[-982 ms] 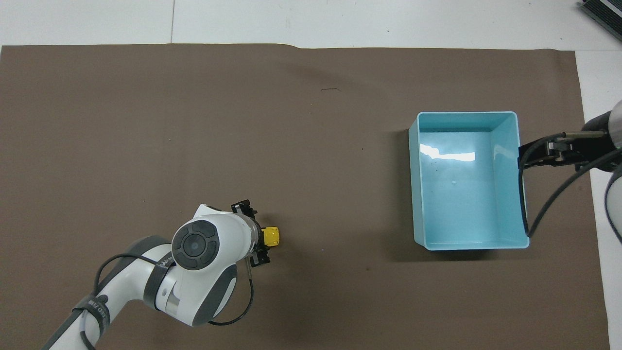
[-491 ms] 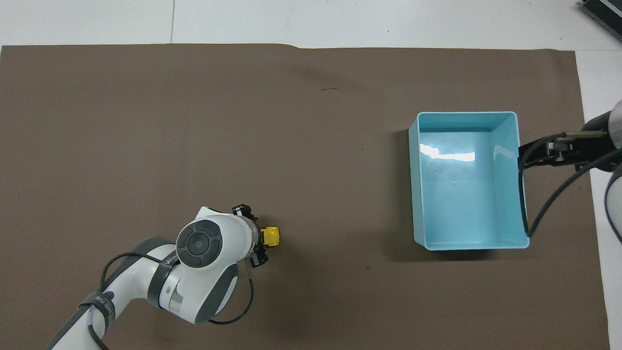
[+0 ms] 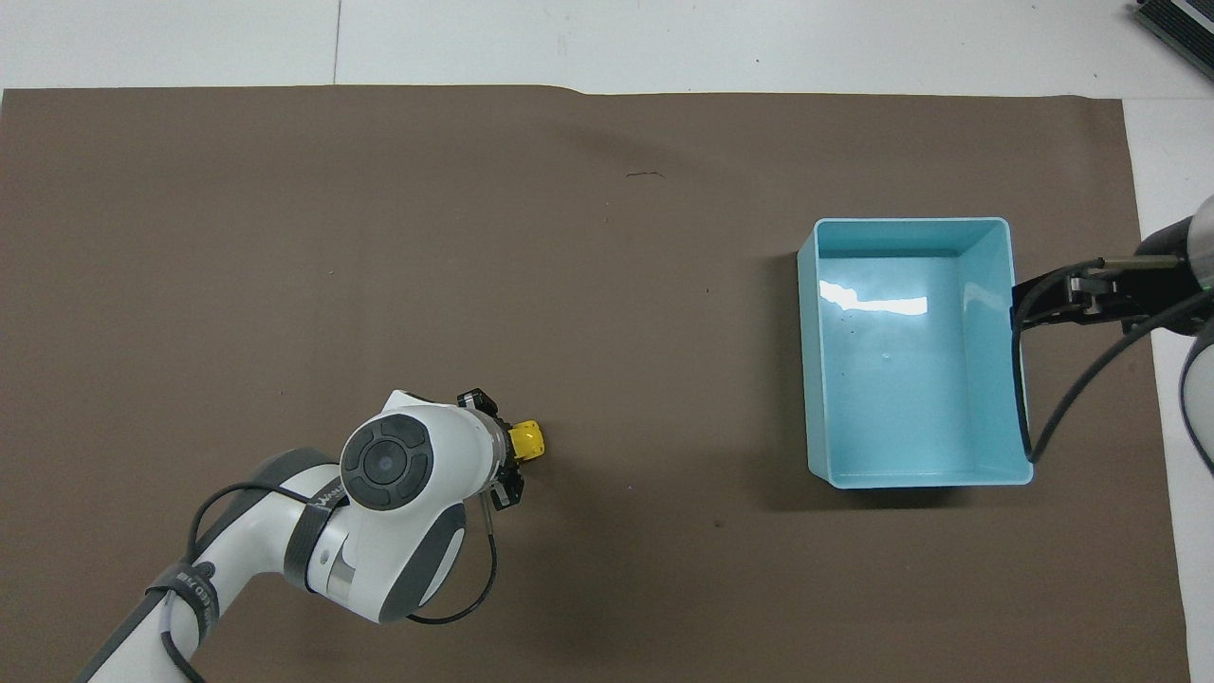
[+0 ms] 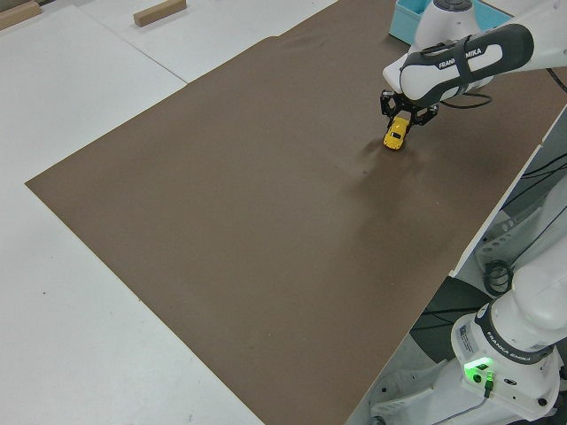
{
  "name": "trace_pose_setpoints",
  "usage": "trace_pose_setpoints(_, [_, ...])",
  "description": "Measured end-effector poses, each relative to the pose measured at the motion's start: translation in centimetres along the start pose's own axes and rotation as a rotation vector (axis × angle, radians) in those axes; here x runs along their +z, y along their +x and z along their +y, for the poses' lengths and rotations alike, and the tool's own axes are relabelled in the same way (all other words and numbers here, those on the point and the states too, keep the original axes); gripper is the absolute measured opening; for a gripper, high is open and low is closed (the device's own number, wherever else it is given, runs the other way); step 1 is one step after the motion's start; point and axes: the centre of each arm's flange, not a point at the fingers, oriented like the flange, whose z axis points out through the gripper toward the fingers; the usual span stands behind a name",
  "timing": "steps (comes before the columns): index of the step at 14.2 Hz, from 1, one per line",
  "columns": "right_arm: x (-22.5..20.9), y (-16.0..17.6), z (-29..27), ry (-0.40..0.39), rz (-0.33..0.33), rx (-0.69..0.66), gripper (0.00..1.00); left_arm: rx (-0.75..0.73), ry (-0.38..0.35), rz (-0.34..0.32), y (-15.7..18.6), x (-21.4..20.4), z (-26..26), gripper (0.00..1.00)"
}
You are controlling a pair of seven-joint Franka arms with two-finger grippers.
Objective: Wind up and store yellow beetle car
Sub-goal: 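Press the car down and drag it back away from the bin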
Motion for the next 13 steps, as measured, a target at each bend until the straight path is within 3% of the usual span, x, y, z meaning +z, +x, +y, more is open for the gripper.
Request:
trace_pose_setpoints(8, [0.0, 0.0, 0.0, 0.0, -0.001, 0.0, 1.0, -0.001, -0.121, -0.127, -6.4, -4.6, 8.7, 0.44])
trace_pose_setpoints(13, [0.0, 0.0, -0.1, 0.0, -0.001, -0.002, 1.0, 0.051, -0.111, -0.11, -7.4, 0.9, 9.4, 0.44])
